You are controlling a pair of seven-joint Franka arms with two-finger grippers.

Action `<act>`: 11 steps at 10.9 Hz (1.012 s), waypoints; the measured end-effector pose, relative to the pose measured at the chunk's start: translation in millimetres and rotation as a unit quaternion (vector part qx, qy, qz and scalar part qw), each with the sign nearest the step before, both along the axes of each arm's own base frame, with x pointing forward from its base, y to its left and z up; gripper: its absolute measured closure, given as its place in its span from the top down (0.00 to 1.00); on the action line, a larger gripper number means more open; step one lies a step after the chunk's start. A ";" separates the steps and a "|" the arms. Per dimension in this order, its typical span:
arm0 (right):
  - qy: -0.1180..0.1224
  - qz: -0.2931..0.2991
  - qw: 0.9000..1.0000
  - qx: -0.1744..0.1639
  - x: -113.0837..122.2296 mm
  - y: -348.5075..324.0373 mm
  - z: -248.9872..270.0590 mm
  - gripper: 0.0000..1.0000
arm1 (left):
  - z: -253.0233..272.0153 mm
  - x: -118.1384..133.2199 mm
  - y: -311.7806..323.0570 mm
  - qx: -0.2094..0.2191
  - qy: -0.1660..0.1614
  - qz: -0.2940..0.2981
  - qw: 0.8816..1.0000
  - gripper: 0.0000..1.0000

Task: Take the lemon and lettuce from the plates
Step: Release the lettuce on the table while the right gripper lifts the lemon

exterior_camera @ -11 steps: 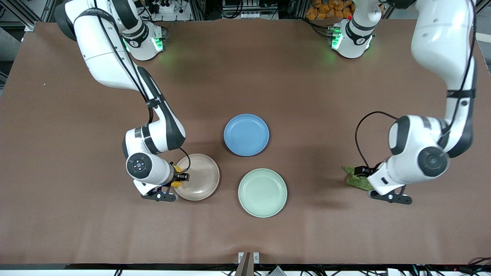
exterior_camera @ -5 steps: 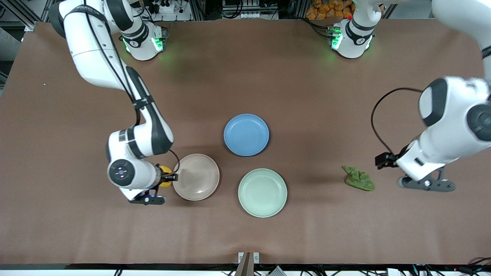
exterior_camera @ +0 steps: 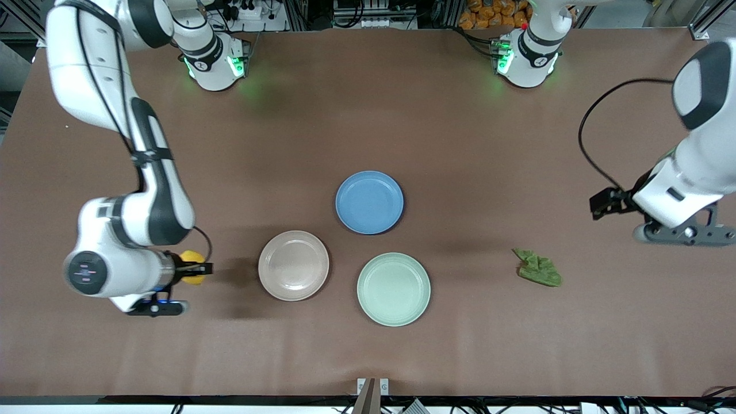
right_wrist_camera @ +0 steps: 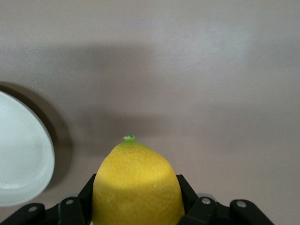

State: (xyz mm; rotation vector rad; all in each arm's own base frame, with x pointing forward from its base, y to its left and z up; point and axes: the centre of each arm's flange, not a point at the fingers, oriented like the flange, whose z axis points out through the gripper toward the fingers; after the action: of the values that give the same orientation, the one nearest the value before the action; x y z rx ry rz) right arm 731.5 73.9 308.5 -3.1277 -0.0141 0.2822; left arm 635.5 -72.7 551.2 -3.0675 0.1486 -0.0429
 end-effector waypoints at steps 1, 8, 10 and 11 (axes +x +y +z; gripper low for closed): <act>-0.003 0.012 1.000 0.005 -1.0 -17.7 17.5 0.69 | 12.7 -7.9 1.3 0.001 0.000 0.001 1.000 1.00; 0.012 0.057 0.998 0.028 -46.8 -117.8 47.8 0.69 | 41.6 -42.0 39.1 -0.051 0.016 0.045 0.998 1.00; 0.003 0.055 0.998 0.028 -55.6 -123.8 28.4 0.69 | 50.3 -53.7 36.4 -0.050 0.011 0.043 0.998 1.00; -0.003 0.055 0.998 0.027 -60.3 -125.5 13.5 0.69 | 54.3 -59.1 36.1 -0.049 0.008 0.043 0.998 1.00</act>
State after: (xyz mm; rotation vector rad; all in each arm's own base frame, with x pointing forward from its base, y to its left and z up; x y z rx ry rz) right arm 671.2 -51.5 322.0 -3.0800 -0.1895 0.2683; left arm 576.3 -36.6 605.5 -3.1690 0.0171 -0.0213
